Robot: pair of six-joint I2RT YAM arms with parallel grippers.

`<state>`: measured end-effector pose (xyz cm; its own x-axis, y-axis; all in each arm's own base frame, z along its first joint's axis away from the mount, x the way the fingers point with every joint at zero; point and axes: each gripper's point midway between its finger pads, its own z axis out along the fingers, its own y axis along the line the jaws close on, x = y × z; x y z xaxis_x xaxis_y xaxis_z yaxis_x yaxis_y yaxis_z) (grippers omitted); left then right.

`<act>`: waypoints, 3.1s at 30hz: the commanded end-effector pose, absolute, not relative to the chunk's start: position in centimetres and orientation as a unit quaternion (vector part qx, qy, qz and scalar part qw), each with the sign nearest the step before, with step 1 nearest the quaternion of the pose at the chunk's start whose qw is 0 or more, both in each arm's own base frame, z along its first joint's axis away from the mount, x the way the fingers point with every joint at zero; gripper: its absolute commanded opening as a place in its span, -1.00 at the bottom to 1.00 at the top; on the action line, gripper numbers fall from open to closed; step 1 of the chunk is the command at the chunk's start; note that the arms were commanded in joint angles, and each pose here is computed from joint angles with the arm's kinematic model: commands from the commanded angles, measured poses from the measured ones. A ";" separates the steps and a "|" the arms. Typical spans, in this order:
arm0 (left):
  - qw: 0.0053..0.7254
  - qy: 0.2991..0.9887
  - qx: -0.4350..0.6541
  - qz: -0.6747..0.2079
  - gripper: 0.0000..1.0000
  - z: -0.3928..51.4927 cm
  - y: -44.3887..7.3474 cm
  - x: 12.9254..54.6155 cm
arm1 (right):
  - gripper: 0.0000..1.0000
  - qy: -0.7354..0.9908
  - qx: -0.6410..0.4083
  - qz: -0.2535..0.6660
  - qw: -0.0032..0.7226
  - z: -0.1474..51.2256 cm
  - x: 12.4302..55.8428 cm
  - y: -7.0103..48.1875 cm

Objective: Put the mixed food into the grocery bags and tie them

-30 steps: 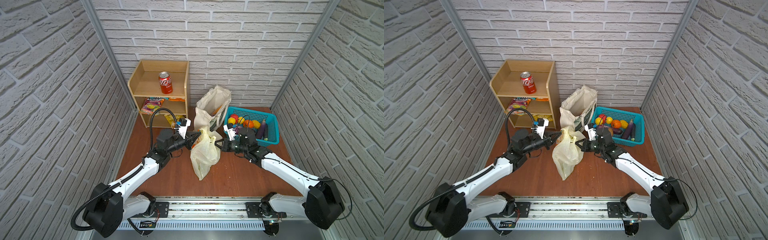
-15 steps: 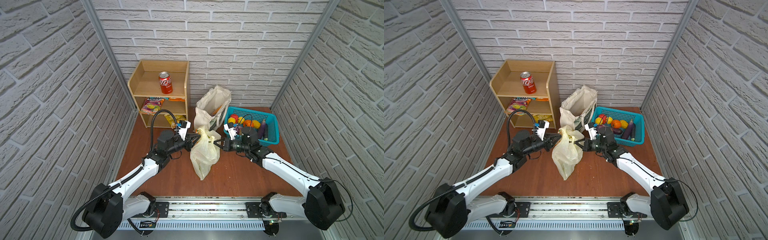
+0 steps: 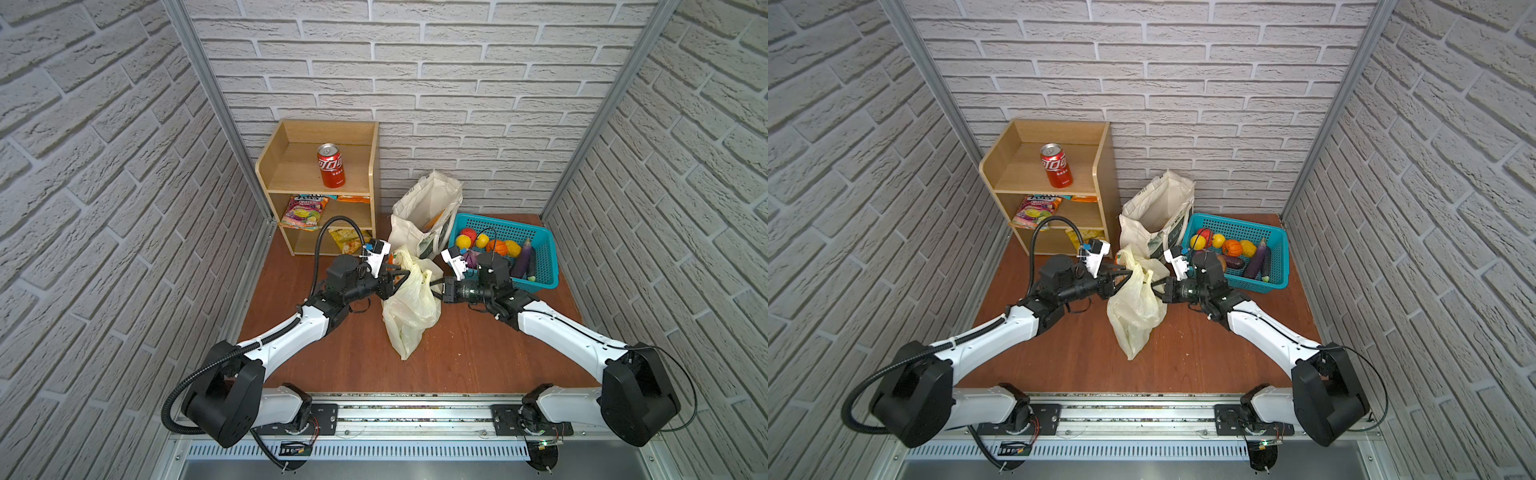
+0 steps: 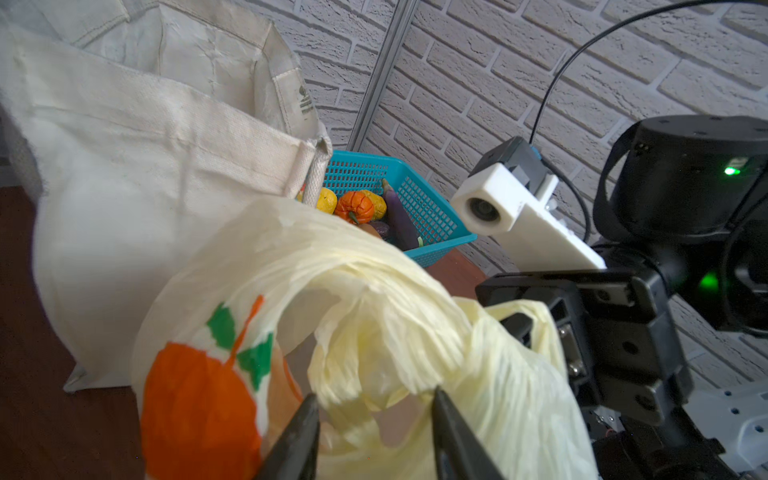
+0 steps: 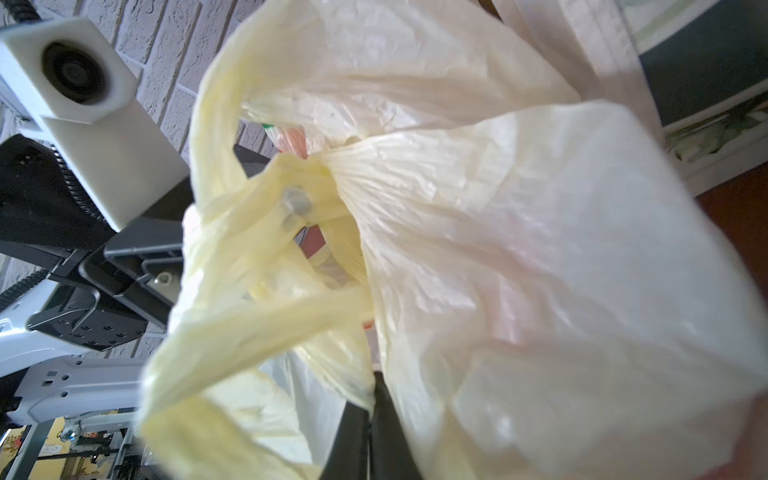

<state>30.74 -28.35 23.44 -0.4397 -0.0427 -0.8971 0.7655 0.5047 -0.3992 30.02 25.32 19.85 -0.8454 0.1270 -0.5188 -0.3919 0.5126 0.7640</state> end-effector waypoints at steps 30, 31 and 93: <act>0.539 0.675 0.261 -0.430 0.01 30.2 -26.2 27.8 | -0.89 0.795 -0.093 0.464 0.380 28.7 29.1 21.3; 0.535 0.675 0.265 -0.433 0.06 30.1 -26.4 27.5 | -0.89 0.793 -0.094 0.465 0.382 29.0 29.2 21.4; 0.480 0.712 0.342 -0.381 -0.77 26.1 -32.2 28.1 | 0.33 0.850 -0.134 0.390 0.328 28.2 33.0 25.5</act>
<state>27.84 -31.68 24.65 -0.3509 0.1260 -0.9279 0.8349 0.4907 -0.2491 32.96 24.45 26.94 -0.7640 0.0302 -0.6445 -0.4580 0.6782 0.5747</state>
